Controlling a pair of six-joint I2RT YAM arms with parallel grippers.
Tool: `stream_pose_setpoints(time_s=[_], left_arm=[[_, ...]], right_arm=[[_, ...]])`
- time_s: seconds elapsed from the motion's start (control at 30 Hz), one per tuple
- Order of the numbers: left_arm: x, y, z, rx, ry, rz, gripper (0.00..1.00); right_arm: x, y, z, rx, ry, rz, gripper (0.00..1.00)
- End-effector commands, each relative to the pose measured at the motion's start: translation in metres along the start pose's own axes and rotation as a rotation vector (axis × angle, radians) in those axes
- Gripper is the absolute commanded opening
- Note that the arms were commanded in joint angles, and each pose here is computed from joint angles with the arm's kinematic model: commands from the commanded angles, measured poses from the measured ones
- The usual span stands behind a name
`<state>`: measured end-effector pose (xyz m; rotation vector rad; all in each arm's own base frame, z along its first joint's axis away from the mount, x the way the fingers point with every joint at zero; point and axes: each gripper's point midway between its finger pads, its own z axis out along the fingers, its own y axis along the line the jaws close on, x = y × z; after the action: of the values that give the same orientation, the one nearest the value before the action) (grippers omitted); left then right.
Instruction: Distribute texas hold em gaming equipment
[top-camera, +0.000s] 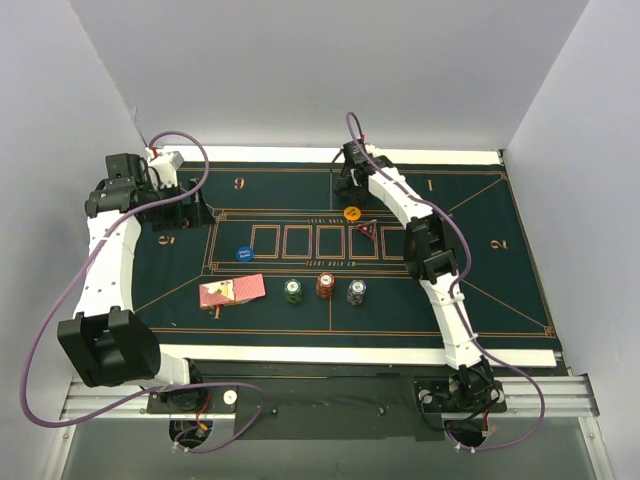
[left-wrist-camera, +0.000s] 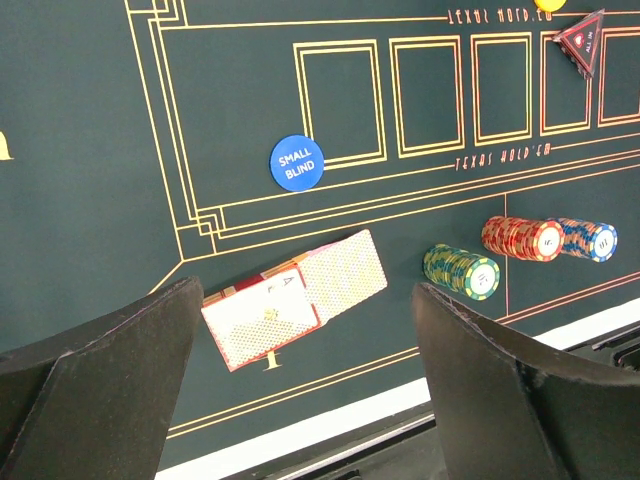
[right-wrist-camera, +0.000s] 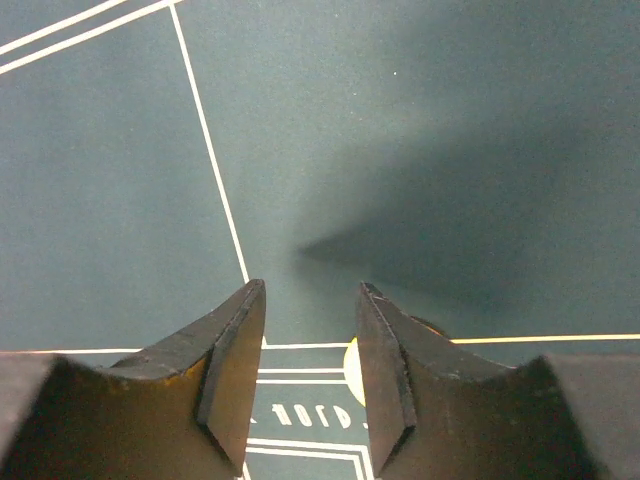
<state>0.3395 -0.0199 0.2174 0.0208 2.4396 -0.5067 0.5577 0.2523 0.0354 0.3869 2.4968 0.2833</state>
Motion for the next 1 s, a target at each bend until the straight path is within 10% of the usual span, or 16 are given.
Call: stream_pose_setpoints(time_s=[0.0,0.13,0.97], left_arm=[[-0.021,-0.006,-0.013,-0.002,-0.062,0.049,0.97],[-0.021,-0.007,-0.016,-0.006,-0.072,0.055,0.97],[-0.02,-0.008,-0.024,-0.018,-0.091,0.064,0.97]], right_arm=[[-0.012,-0.001,-0.032,-0.006,-0.031,-0.043,0.44],[-0.004,-0.023,-0.059,0.064,-0.061,-0.111,0.6],[0.067,-0.021,-0.075,0.116,0.004,-0.353,0.46]])
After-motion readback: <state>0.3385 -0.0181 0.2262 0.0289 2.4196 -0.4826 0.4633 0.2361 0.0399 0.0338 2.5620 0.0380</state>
